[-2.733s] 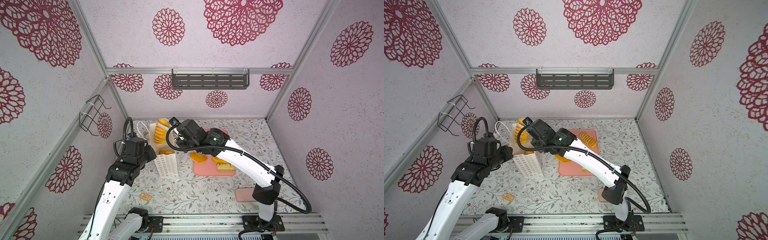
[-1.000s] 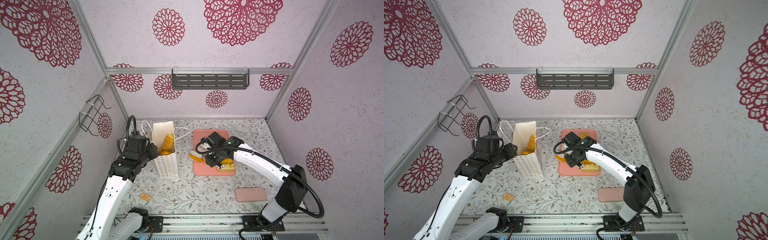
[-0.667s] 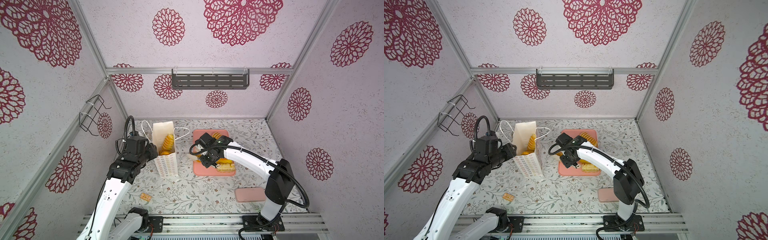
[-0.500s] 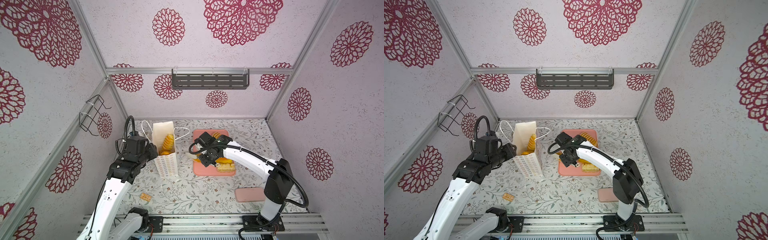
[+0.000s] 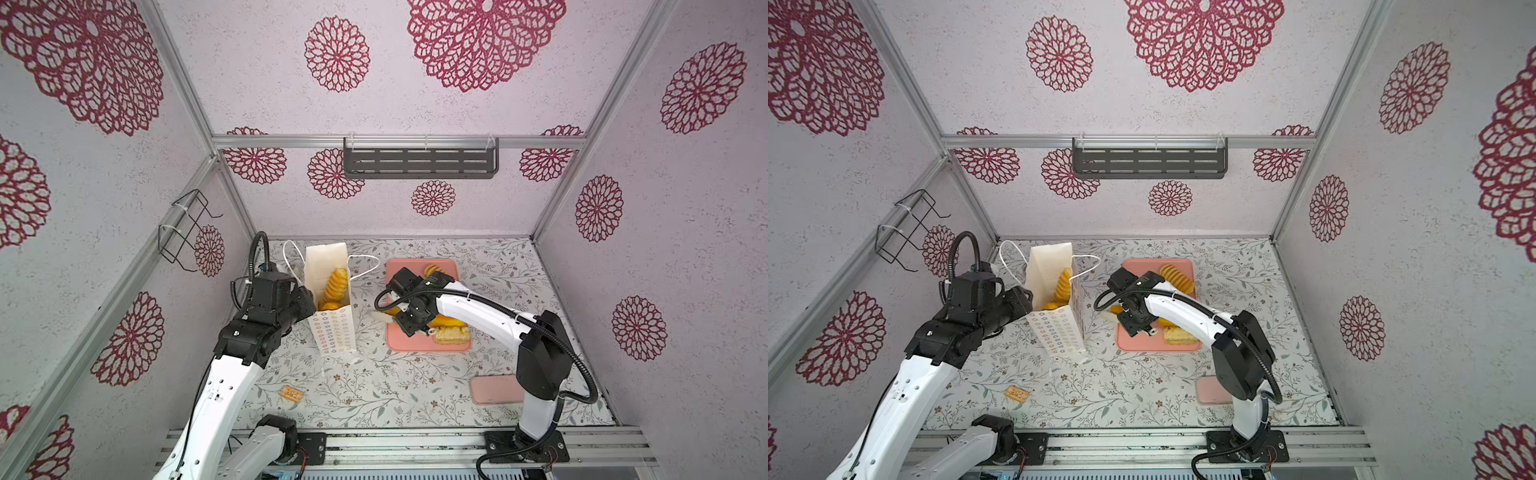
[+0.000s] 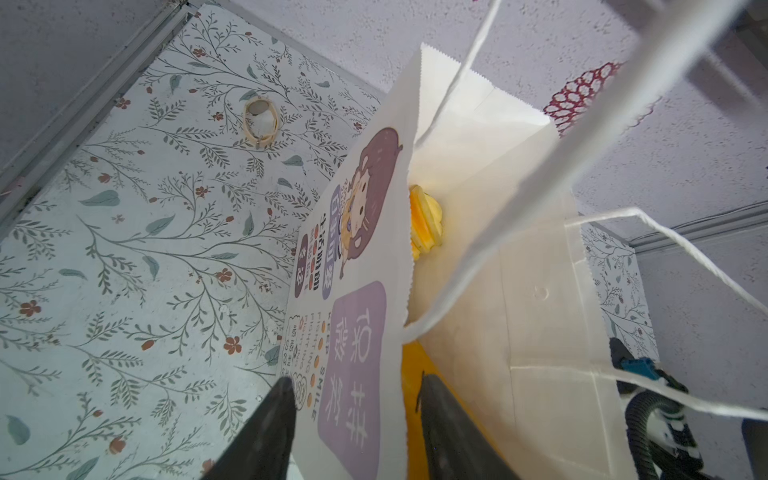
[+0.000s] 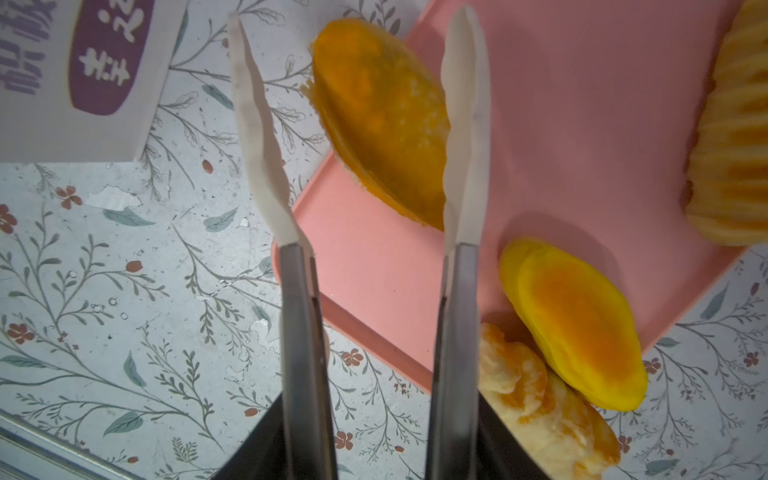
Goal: Place the fake bread into the paper bag
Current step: 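Lower the right tongs onto the round orange pastry and pinch it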
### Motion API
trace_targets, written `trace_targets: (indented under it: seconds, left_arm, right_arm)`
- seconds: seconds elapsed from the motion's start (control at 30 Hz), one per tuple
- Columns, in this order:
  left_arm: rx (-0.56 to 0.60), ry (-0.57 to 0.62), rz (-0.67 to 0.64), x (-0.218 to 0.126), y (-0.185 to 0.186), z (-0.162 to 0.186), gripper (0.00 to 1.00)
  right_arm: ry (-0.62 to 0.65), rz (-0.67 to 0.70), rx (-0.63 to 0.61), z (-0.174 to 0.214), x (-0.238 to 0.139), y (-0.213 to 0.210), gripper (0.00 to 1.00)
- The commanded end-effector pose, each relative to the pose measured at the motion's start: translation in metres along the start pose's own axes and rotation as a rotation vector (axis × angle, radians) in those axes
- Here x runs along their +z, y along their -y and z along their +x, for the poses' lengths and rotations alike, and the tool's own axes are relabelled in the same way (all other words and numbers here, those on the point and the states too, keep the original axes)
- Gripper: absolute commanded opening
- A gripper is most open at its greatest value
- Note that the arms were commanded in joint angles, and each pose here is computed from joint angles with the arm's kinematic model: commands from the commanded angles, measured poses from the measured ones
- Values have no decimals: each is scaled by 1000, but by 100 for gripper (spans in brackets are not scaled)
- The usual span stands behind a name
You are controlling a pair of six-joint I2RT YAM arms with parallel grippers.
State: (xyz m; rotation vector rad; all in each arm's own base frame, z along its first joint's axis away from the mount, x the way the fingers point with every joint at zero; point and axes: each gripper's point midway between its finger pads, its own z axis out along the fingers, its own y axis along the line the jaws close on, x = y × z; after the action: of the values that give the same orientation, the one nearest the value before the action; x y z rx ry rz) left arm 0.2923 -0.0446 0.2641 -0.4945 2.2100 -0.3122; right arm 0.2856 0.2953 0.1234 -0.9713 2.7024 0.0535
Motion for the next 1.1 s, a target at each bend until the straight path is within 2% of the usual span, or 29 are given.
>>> trace_targets:
  seconds: [0.0, 0.27, 0.4, 0.7, 1.07]
  left_arm:
    - [12, 12, -1, -2, -1, 0, 52]
    - [13, 11, 0, -2, -1, 1, 52]
    - [14, 14, -3, -3, -2, 0, 52]
    - [14, 15, 3, -3, 1, -2, 53]
    - [12, 14, 14, -2, 5, -6, 53]
  right_arm:
    - [26, 39, -6, -9, -7, 6, 54]
    - [18, 86, 10, -10, -1, 15, 48]
    - [31, 84, 29, -11, -6, 21, 39]
    - [91, 58, 100, -12, -26, 36, 26]
    - [210, -33, 256, -12, -61, 63, 19]
